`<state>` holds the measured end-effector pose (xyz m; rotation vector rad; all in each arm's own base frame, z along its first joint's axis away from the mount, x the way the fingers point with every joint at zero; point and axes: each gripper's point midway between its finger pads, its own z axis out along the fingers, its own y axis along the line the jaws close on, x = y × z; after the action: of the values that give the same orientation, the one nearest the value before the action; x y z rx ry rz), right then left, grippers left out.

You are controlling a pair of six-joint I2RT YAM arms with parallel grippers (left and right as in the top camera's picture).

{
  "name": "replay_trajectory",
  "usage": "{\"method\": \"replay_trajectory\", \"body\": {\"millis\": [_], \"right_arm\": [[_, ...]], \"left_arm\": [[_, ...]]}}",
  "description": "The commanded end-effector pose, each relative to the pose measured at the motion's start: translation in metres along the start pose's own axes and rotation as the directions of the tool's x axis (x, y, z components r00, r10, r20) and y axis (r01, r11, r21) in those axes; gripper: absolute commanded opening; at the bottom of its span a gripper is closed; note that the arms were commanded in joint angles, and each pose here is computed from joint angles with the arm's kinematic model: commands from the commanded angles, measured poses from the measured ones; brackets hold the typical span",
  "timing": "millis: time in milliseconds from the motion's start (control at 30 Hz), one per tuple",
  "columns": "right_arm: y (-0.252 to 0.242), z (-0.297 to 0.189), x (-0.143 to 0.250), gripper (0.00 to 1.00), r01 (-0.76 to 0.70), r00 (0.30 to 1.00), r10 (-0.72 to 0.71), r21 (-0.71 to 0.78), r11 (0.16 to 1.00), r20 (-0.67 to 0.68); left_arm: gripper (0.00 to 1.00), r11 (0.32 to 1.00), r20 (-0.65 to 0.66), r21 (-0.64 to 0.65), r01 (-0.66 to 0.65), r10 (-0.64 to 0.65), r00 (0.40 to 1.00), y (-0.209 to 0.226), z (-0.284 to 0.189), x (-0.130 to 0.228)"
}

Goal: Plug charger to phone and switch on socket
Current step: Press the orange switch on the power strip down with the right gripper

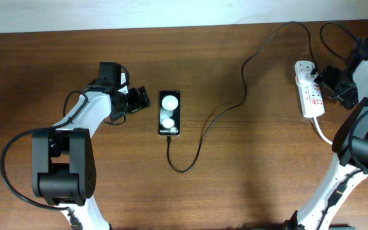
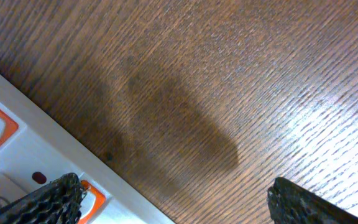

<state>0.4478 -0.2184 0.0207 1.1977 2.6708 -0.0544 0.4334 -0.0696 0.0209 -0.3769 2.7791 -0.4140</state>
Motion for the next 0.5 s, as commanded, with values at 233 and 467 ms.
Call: {"method": "replay_trajectory", "body": {"millis": [233,467], "right_arm": [[0.016,0.028,0.057,0.99,0.063,0.978,-0.067,-0.028,0.998,-0.197],[0.033,0.028,0.065,0.99,0.105,0.974,-0.111,-0.037,0.994,-0.197]], "left_arm": [[0.99,1.000,0.018,0.002,-0.003,0.003,1.000,0.000,-0.004,-0.007],[0.99,1.000,0.018,0.002,-0.003,0.003,1.000,0.000,-0.004,-0.007]]}}
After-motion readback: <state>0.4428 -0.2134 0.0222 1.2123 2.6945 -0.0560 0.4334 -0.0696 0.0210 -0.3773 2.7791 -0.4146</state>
